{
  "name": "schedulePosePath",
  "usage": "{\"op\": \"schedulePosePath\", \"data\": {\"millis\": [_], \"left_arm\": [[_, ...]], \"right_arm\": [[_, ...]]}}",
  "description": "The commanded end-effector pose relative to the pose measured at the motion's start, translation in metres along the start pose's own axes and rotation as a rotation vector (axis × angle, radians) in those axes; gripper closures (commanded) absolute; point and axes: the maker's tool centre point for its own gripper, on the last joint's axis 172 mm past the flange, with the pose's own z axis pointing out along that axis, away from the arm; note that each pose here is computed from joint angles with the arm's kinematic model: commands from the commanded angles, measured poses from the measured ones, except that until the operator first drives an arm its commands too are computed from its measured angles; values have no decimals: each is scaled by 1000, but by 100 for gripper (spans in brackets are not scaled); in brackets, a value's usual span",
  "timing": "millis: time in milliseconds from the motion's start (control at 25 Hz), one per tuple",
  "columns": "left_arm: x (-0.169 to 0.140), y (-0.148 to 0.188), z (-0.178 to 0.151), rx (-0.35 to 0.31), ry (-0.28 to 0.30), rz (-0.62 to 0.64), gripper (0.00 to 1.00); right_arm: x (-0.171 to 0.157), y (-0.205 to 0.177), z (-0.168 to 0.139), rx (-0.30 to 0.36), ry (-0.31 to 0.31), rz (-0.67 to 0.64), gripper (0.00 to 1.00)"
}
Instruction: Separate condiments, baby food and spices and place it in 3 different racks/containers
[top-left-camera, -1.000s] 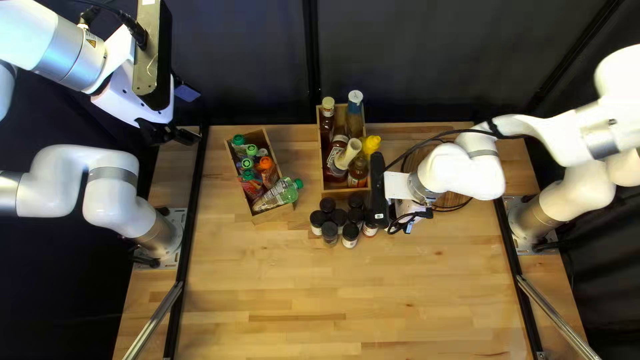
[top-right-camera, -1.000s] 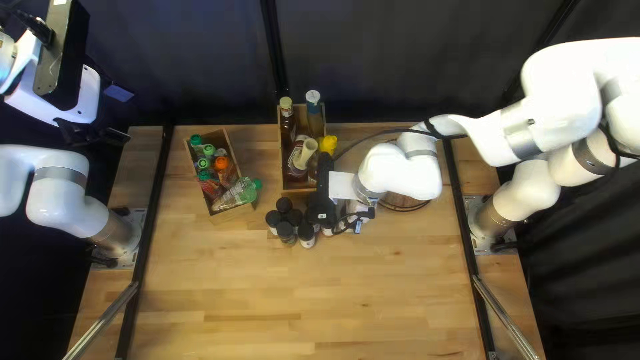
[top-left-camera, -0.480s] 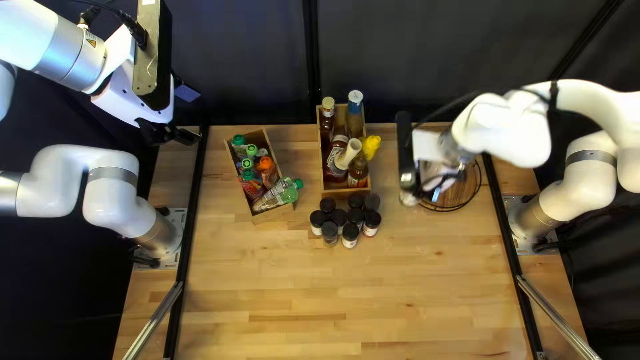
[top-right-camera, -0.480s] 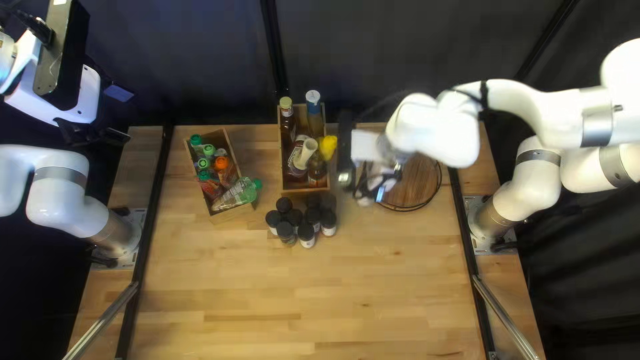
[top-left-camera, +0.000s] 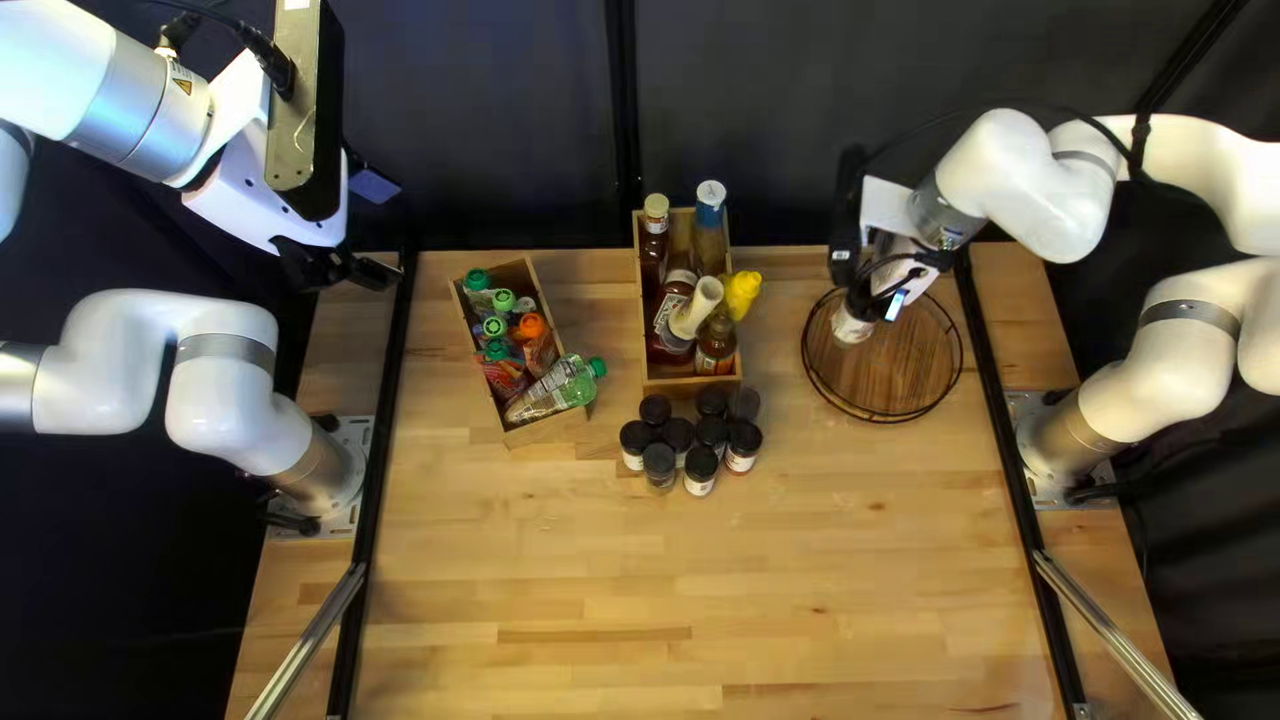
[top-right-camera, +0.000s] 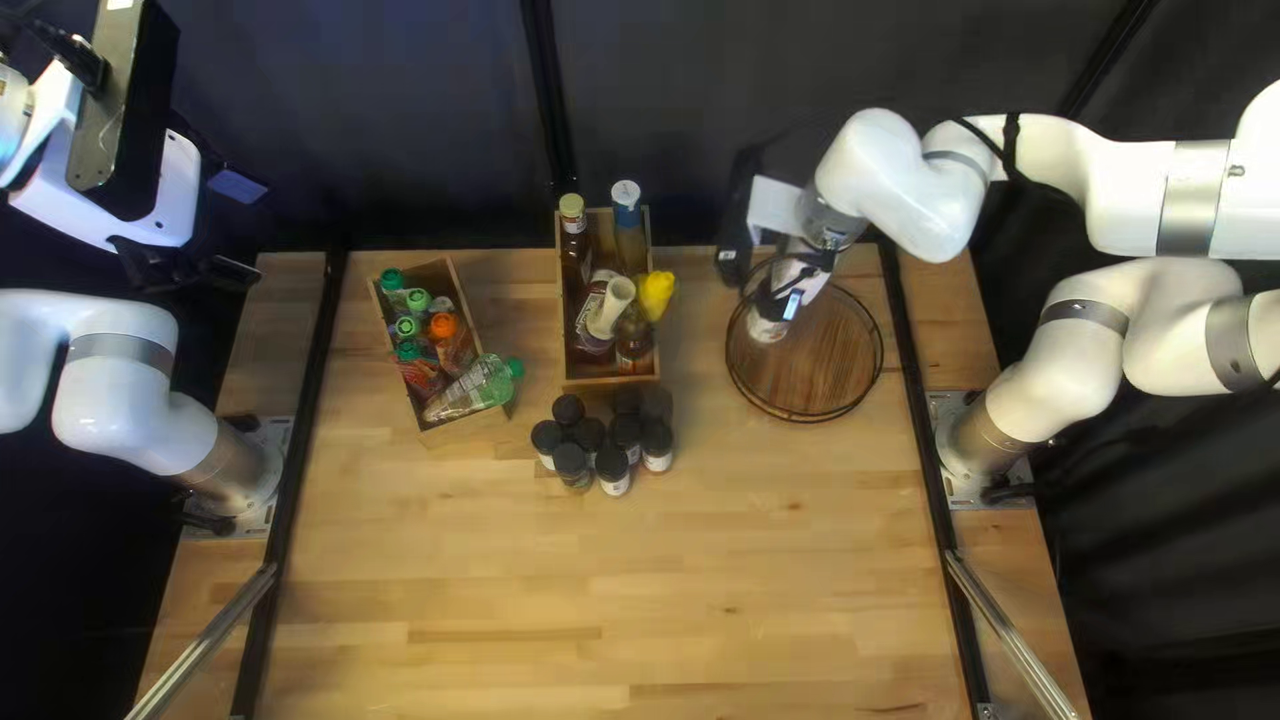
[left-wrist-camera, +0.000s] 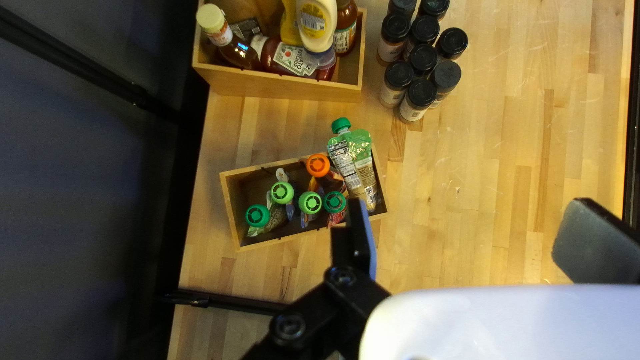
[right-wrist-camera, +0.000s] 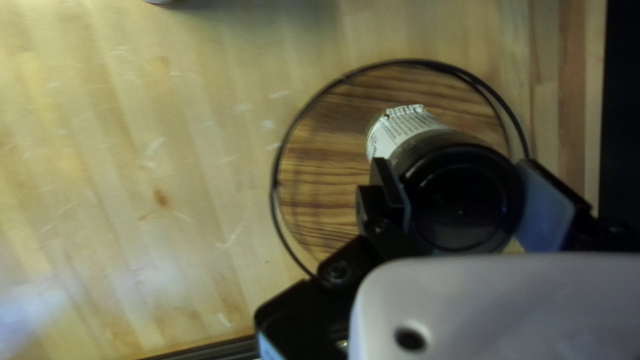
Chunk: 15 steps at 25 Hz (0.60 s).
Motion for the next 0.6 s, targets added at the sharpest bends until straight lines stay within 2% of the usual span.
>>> {"op": "schedulePosePath", "data": {"millis": [40, 560, 600], "left_arm": [[0, 0, 0, 0, 0, 0, 0], [0, 0, 0, 0, 0, 0, 0], [0, 0, 0, 0, 0, 0, 0]], "right_arm": [[0, 0, 0, 0, 0, 1, 100], [0, 0, 0, 0, 0, 1, 100], [-4, 3, 12, -12, 32, 48, 100]]}}
